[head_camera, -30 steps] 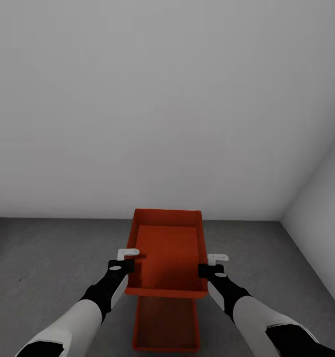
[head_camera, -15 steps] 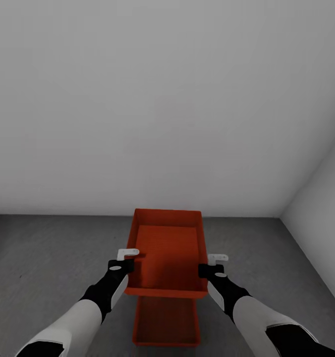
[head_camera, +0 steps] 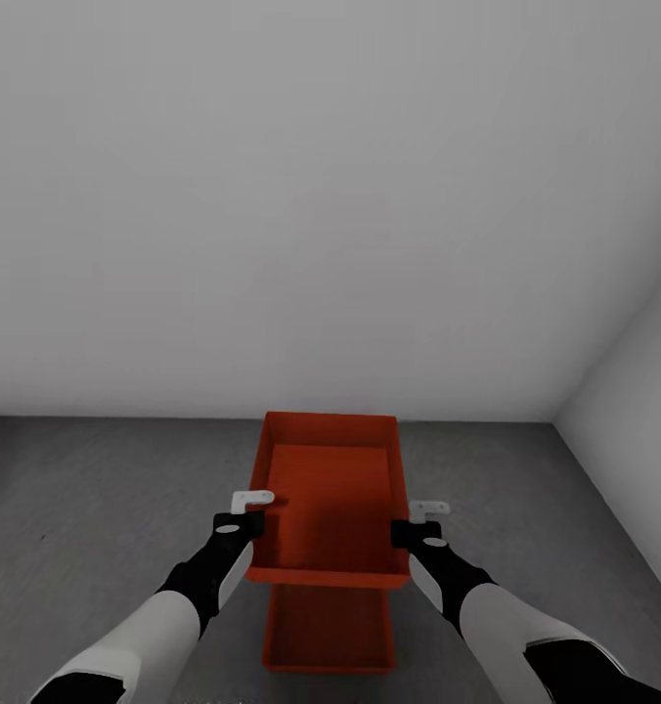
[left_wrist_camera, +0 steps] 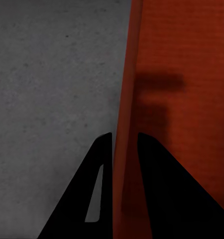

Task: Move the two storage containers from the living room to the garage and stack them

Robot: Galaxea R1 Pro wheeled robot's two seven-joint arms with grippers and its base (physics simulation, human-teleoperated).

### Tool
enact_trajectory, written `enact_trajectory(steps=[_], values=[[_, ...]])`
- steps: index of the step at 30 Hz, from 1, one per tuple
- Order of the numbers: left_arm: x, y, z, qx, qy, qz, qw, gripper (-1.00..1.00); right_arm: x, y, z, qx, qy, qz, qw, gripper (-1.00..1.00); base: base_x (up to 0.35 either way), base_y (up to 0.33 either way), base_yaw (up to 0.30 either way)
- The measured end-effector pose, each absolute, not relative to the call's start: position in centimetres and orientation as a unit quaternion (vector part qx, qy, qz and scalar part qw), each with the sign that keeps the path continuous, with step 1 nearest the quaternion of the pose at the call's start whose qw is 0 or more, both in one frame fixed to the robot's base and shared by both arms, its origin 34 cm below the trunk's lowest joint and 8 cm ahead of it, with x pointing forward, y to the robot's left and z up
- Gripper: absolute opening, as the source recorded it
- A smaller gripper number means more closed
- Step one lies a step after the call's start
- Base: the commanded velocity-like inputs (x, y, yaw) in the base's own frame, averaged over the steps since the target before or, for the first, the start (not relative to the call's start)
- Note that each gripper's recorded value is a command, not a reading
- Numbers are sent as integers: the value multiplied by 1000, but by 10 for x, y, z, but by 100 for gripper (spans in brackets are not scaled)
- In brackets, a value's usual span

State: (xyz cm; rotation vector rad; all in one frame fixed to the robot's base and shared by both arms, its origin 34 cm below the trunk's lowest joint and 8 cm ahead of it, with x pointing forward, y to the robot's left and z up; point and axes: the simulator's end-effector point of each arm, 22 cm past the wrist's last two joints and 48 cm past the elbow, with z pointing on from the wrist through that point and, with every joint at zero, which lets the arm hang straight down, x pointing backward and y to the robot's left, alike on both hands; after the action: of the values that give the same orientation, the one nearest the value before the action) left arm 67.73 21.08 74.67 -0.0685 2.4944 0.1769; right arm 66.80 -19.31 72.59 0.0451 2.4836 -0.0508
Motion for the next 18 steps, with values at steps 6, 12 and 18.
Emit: enact_trajectory(steps=[6, 12, 18], values=[[675, 211, 742, -26, 948, 67, 311, -100, 666, -193, 721, 17, 948, -19, 319, -100, 0, 0, 0], [675, 211, 741, -25, 948, 67, 310, -100, 665, -193, 720, 17, 948, -19, 318, -100, 0, 0, 0], [675, 211, 741, -25, 948, 67, 310, -100, 665, -193, 720, 17, 948, -19, 318, -100, 0, 0, 0]])
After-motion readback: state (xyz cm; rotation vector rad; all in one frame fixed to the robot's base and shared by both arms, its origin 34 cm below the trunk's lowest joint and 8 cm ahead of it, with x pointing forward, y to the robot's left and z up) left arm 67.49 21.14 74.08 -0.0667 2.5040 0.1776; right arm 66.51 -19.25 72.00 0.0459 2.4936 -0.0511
